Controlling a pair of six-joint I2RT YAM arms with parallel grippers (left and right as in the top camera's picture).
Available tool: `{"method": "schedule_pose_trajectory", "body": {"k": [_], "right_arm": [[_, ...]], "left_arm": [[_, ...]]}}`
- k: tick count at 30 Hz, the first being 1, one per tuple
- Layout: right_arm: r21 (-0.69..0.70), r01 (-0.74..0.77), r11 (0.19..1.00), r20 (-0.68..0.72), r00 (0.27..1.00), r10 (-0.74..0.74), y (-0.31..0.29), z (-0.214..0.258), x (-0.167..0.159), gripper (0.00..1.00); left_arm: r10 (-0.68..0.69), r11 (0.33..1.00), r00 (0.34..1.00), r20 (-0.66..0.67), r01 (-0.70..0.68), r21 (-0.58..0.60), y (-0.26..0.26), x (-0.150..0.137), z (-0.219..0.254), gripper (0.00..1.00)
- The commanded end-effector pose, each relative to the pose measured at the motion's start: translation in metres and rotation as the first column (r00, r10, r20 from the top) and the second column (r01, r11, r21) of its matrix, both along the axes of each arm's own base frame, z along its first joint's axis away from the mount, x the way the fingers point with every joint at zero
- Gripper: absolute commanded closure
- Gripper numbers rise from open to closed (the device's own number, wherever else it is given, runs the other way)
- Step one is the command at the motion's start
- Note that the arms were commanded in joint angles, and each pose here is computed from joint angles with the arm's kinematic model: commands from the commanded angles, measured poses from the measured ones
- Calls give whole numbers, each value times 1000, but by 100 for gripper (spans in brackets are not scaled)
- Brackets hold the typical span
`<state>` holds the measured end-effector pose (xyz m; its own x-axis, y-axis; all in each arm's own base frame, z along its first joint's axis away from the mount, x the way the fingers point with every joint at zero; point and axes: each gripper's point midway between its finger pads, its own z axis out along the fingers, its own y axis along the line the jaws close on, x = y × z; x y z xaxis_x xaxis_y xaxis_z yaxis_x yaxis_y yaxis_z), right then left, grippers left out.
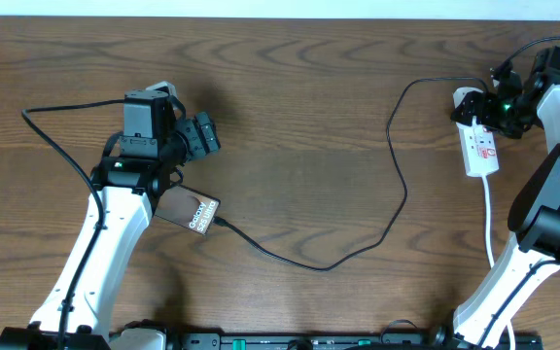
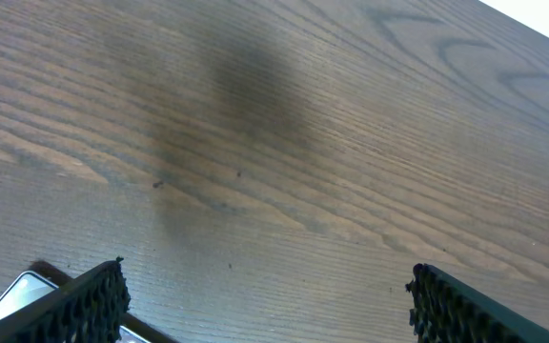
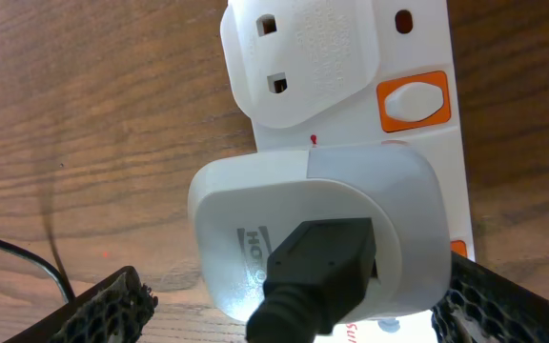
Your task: Plug charger to phone and switch on socket
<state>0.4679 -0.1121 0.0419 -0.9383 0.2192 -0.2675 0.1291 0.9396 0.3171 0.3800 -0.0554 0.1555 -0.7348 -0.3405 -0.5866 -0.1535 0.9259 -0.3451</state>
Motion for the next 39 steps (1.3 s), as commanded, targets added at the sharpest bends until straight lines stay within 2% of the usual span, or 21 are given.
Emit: {"method": "schedule_pose_trajectory", "body": {"k": [1, 39], "right_arm": [[116, -30, 993, 3, 1000, 30, 24, -2, 0, 10], [160, -51, 986, -21, 998, 55, 51, -12, -3, 12]], "left_arm": [[-6, 1000, 1000, 26, 6, 19, 1, 5, 10, 8], [-6, 1000, 1000, 25, 6, 19, 1, 5, 10, 8]]}}
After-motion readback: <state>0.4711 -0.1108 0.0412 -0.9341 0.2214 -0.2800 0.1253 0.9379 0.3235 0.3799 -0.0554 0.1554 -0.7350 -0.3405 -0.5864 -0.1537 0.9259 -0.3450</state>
